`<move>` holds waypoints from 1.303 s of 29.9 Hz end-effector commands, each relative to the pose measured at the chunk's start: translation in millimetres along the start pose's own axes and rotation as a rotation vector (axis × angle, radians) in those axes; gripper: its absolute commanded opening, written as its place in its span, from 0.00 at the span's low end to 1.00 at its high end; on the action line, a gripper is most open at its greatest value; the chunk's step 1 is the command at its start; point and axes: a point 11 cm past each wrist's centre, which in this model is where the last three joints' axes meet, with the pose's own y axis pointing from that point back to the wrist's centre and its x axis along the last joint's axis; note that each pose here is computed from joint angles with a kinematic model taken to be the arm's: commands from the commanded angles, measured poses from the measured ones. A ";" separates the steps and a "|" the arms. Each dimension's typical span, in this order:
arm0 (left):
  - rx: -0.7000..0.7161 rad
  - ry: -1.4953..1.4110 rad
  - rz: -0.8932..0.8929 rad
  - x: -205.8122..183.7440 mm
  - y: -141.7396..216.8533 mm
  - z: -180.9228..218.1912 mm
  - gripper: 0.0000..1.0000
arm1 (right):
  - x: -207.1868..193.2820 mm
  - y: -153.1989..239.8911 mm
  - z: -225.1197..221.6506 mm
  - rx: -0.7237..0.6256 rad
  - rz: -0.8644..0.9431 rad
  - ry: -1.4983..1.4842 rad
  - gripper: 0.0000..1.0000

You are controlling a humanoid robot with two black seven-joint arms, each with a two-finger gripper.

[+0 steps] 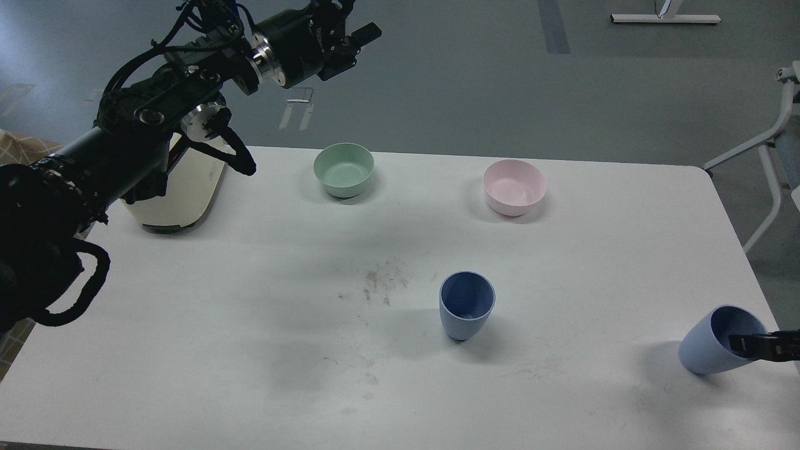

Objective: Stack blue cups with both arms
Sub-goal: 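Grasp the other blue cup with the right gripper, then lift the blue cup with the right gripper and carry it over the placed cup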

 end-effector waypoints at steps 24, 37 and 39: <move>0.013 -0.016 0.004 4.6 4.4 -0.8 0.97 | 198.8 57.2 -151.6 0.216 0.424 0.437 0.00; 0.016 -0.018 -0.005 0.7 1.0 -2.0 0.97 | 215.2 30.4 -288.2 0.356 0.289 0.780 0.00; 0.014 -0.019 -0.005 0.8 0.7 -1.2 0.97 | 206.2 29.1 -303.9 0.380 0.254 0.824 0.00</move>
